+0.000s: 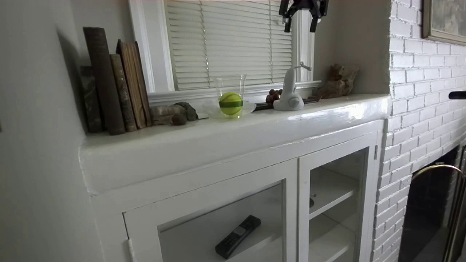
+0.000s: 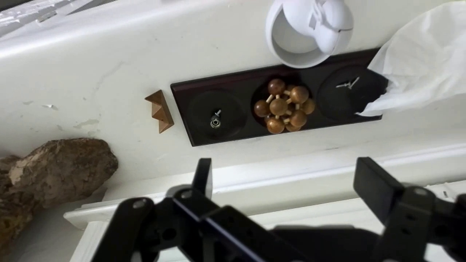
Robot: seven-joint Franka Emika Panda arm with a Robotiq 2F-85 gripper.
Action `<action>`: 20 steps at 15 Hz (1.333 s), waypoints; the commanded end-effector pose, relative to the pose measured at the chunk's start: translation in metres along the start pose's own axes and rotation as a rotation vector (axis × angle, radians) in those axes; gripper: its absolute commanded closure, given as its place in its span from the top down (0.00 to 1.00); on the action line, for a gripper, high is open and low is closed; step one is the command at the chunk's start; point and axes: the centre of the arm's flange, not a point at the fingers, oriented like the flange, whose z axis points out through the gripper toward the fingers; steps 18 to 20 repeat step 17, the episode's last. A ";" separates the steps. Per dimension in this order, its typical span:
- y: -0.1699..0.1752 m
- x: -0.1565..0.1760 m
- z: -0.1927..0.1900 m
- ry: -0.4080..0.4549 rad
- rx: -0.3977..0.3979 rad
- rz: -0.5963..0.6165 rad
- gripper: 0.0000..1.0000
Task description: Move the small silver object to the right
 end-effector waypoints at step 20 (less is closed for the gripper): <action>-0.001 -0.012 -0.002 -0.007 -0.003 -0.019 1.00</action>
